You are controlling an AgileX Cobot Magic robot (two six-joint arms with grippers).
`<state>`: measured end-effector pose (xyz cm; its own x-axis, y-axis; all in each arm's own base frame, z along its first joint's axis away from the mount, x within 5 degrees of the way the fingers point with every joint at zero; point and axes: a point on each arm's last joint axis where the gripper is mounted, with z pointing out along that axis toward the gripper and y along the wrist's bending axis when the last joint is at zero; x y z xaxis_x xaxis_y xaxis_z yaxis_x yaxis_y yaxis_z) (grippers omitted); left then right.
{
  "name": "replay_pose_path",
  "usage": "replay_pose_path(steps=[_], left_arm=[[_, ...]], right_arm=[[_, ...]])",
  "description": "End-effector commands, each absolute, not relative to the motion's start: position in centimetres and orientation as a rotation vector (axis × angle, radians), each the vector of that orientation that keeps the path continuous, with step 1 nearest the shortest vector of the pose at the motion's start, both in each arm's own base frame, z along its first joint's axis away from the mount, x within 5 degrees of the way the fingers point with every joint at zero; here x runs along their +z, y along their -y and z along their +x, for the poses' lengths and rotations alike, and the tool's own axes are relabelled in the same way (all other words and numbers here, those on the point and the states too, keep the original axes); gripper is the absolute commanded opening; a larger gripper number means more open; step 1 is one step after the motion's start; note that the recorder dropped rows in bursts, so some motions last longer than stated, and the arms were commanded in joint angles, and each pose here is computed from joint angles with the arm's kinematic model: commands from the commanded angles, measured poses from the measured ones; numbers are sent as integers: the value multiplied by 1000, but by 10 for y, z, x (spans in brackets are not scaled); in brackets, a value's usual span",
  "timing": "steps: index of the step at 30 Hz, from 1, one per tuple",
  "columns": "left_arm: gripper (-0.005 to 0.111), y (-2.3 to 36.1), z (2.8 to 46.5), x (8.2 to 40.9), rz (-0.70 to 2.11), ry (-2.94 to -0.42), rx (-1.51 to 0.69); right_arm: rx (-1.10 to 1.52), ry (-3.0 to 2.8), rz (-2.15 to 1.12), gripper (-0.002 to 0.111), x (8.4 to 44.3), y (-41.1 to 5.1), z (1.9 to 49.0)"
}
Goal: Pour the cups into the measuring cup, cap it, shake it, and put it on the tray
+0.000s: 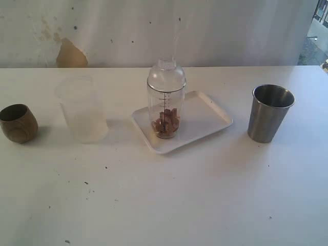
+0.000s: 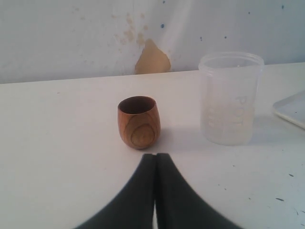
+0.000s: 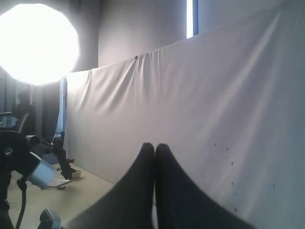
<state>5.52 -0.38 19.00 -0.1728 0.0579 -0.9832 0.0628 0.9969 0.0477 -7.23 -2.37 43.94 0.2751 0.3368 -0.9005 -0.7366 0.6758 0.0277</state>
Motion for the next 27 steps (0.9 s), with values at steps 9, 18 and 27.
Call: replay_pose_path(steps=[9, 18, 27], left_arm=[[0, 4, 55, 190, 96, -1734, -4], [0, 4, 55, 190, 96, -1734, -4], [0, 4, 55, 190, 96, -1734, -4]], right_arm=[[757, -1052, -424, 0, 422, 26, -78], [592, -1024, -252, 0, 414, 11, -61], [254, -941, -3, 0, 383, 3, -21]])
